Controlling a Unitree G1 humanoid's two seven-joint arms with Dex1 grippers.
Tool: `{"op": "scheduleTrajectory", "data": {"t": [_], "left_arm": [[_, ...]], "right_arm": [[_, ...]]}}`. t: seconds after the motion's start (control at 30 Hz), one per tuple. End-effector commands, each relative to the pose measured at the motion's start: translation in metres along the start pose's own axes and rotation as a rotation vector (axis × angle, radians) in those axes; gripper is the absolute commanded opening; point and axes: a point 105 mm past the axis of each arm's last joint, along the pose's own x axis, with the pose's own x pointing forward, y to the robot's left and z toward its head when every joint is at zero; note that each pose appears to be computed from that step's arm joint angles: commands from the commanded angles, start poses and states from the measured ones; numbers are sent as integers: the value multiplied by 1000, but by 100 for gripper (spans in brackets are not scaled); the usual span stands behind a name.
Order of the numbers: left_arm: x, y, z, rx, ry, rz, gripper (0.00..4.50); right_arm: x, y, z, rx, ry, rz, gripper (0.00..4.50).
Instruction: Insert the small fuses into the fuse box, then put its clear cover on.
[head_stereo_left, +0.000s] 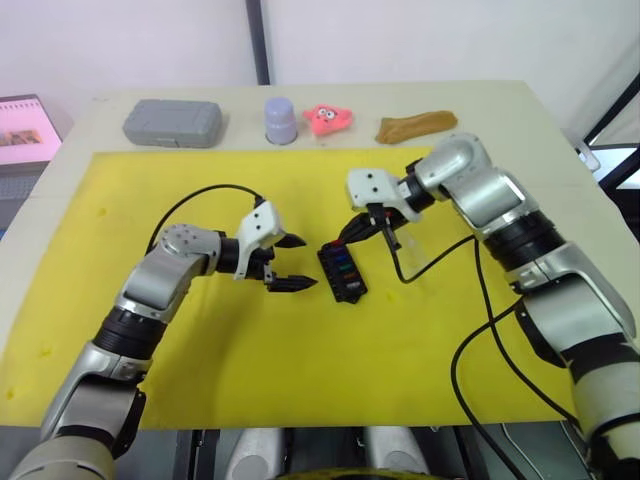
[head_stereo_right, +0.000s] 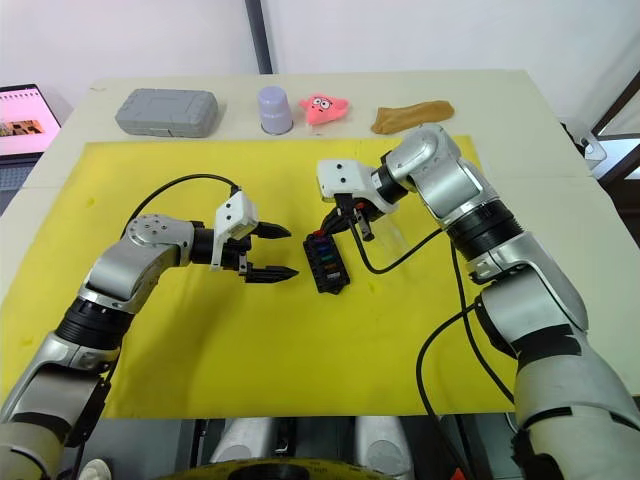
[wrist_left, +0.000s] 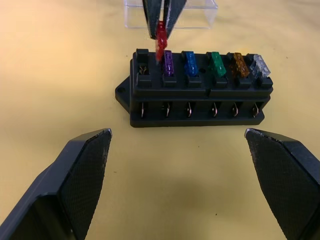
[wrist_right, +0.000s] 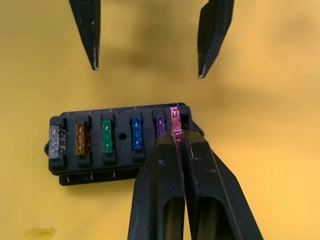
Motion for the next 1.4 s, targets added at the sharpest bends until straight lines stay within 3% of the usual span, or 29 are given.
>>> {"op": "scheduleTrajectory", "data": {"t": [0.03, 1.4], "left_arm": [[-4, -1, 10, 43, -22, 11, 448], [-6, 0, 11, 54, -21, 21, 448]], "right_arm": [[-10, -10, 14, -53, -14, -40, 0], [-1, -10, 10, -30, -17, -11, 0]]}}
